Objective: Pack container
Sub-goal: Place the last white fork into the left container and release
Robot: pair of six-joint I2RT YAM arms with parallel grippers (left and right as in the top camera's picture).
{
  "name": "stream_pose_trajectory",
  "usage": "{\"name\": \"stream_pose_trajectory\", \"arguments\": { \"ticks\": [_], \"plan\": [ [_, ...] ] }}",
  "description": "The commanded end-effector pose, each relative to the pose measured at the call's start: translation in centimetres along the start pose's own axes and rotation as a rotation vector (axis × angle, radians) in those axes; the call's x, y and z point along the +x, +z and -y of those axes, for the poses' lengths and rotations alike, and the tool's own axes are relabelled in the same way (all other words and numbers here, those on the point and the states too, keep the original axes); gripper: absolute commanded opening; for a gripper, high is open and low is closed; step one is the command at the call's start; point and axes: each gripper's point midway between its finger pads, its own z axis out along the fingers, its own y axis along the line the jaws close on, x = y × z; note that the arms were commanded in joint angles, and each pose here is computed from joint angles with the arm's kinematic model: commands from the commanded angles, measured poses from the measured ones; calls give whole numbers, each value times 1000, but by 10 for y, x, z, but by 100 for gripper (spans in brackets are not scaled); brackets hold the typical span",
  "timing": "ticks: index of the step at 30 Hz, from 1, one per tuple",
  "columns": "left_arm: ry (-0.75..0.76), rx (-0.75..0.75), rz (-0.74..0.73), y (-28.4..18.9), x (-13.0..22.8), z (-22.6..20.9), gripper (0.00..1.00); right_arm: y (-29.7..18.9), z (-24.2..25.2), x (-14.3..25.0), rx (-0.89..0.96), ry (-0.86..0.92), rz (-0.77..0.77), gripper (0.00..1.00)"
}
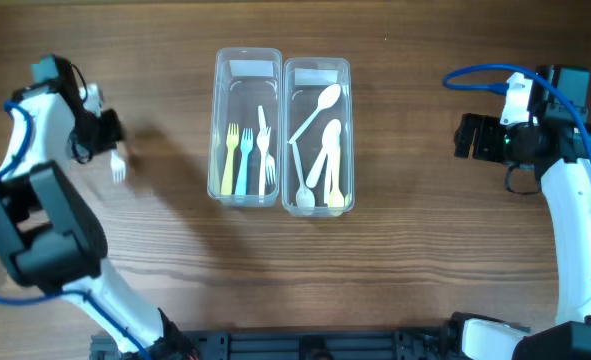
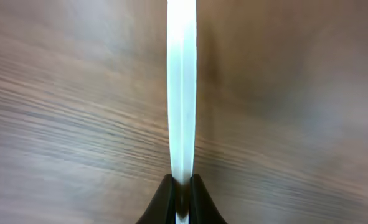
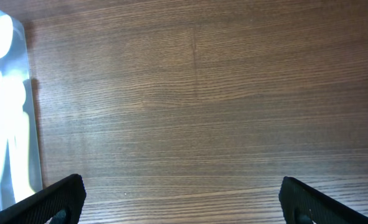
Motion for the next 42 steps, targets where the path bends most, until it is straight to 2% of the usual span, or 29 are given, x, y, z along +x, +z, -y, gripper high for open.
{"name": "stream_pose_trajectory", "arguments": {
  "ticks": [1,6,12,17,24,27,28,29,30,31,33,37,42],
  "plan": [
    [34,152,210,-82,-30,51,4,1,2,1,12,-11,-4,100],
    [194,396,236,-136,-1,151,4,1,2,1,12,-11,-4,100],
    [452,522,189,-147,50,257,4,1,2,1,12,-11,-4,100],
    [446,425,232,-145,58,282,4,1,2,1,12,-11,-5,100],
    [399,350,198,-125,58,278,4,1,2,1,12,-11,-4,100],
    [397,334,160,-108,59,278,17,1,2,1,12,-11,-4,100],
    [397,331,152,-103,59,279,35,1,2,1,12,-11,-4,100],
    [398,328,144,-99,59,279,47,1,2,1,12,-11,-4,100],
    [397,327,141,-97,59,279,53,1,2,1,12,-11,-5,100],
    [398,327,142,-97,59,279,63,1,2,1,12,-11,-4,100],
    [395,331,157,-98,55,280,75,1,2,1,12,-12,-4,100],
    [357,289,219,-107,36,260,77,1,2,1,12,-11,-4,100],
    [215,262,313,-136,2,205,80,1,2,1,12,-11,-4,100]
  ]
}}
